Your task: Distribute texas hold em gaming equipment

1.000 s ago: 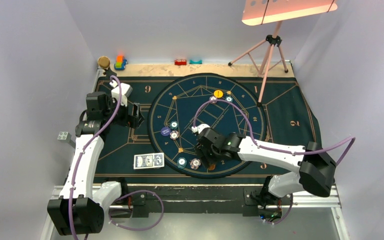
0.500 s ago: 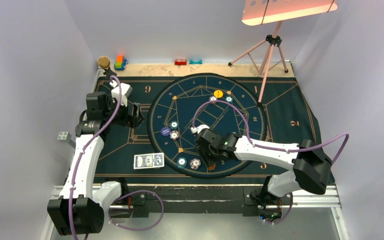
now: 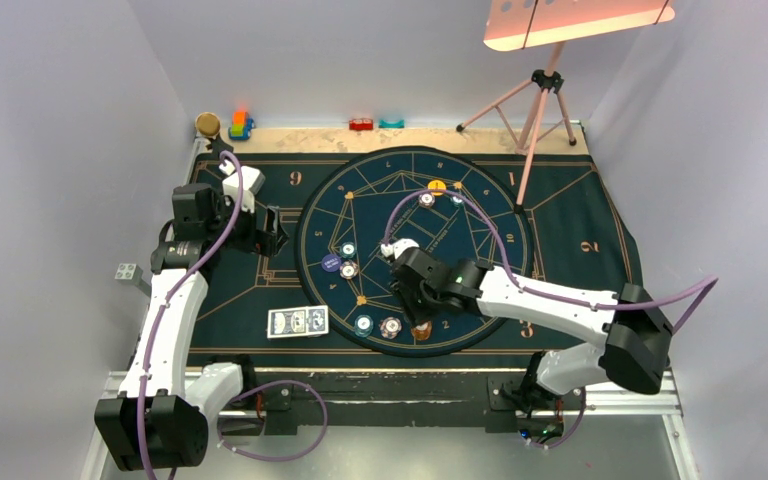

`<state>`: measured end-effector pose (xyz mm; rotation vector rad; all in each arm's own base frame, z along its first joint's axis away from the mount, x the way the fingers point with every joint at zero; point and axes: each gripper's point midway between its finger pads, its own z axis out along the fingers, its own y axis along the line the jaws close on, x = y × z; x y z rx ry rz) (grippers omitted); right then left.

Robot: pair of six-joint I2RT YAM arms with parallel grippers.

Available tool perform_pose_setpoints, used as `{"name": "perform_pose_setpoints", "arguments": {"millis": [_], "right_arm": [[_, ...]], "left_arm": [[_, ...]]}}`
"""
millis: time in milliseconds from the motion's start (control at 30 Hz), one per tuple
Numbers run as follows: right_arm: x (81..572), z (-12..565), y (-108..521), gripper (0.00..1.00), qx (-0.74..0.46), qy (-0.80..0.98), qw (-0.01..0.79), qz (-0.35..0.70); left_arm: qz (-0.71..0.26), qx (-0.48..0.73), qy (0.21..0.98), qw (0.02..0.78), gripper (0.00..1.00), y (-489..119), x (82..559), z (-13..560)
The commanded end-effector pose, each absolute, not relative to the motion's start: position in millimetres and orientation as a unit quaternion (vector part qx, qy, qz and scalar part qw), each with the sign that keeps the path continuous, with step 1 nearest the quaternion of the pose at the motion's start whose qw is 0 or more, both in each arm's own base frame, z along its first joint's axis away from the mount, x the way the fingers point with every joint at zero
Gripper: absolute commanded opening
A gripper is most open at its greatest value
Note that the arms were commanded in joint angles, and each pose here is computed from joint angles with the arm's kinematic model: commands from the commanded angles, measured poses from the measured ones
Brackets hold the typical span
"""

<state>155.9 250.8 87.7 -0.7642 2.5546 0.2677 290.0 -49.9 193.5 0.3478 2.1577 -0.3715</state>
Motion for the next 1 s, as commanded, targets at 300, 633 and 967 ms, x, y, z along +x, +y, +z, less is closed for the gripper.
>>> {"name": "perform_pose_setpoints", "arguments": {"millis": [300, 633, 967], "right_arm": [[276, 171, 317, 0.1, -0.258, 0.894, 0.347, 0.116], [378, 130, 403, 0.09, -0.278, 0.891, 0.337, 0.12], [406, 94, 436, 0.09, -0.27, 0.886, 0.353, 0.133]], "left_arm": [[-0.148, 0.147, 0.865, 0.457, 1.0, -49, 289, 197], [-0.148, 0.147, 0.865, 0.456, 1.0, -49, 290, 196], [-0.15, 0.147, 0.865, 0.456, 1.0, -49, 290, 196]]}}
